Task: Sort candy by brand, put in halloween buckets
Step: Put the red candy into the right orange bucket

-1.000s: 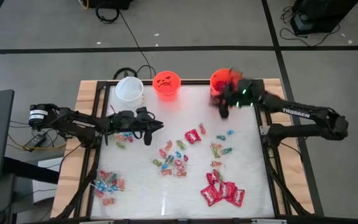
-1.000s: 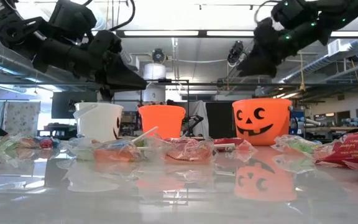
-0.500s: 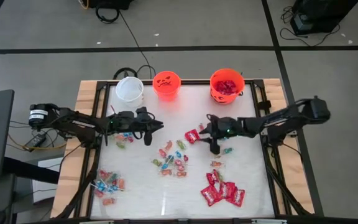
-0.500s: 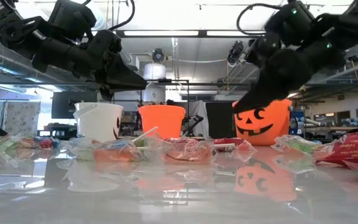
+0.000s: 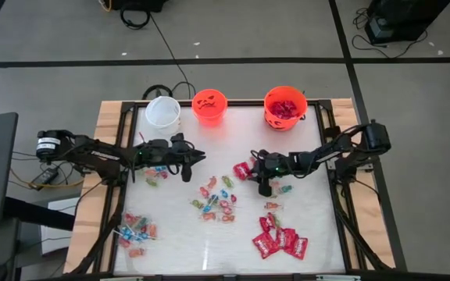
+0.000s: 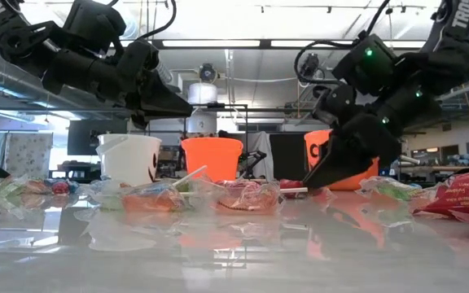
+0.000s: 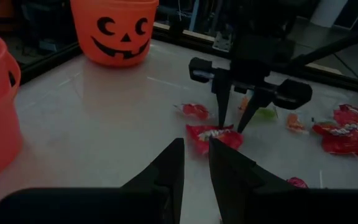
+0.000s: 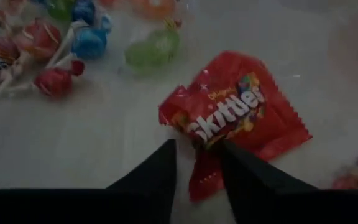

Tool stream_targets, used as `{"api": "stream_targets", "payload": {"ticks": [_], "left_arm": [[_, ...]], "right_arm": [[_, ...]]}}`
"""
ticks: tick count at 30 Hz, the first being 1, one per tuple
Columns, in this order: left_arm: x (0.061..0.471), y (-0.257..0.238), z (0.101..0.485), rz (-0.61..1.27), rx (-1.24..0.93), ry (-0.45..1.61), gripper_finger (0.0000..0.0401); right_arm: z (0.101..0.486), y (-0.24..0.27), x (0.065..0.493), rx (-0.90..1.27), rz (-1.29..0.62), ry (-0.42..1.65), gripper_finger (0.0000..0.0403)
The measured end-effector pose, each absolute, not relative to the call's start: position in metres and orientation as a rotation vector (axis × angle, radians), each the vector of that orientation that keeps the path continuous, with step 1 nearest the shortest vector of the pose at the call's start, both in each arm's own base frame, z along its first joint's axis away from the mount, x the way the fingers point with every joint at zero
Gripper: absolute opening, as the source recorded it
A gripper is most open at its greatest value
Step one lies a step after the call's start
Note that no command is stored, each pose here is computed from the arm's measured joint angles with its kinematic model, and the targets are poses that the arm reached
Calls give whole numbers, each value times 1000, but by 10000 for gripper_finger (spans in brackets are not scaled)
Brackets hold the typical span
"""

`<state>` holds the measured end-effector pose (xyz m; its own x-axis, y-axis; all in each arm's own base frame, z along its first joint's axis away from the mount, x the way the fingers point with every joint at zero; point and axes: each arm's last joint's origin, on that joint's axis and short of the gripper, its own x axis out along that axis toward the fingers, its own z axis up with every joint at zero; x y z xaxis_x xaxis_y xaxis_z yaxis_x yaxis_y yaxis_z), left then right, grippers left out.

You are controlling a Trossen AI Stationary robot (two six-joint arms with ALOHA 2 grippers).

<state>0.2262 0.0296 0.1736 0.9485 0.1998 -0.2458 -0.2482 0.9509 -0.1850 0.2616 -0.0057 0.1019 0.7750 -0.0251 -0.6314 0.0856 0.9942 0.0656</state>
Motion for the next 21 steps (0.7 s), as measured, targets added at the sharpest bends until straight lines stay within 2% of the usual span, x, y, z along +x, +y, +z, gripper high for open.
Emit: {"api": "stream_targets", "payload": {"ticks": [4, 6, 11, 16, 21], "left_arm": [[226, 30, 174, 230, -216, 227, 80], [226, 30, 174, 230, -216, 228, 80], [226, 30, 174, 231, -216, 228, 80], [226, 30, 174, 231, -216, 228, 80], [226, 29, 174, 226, -230, 227, 80]], "right_arm": [[107, -6, 262, 99, -67, 660, 36], [112, -6, 262, 88, -66, 639, 13], [141, -7, 263, 120, -103, 527, 6], [197, -13, 264, 53, -189, 395, 4], [242, -26, 251, 12, -316, 399, 6]]}}
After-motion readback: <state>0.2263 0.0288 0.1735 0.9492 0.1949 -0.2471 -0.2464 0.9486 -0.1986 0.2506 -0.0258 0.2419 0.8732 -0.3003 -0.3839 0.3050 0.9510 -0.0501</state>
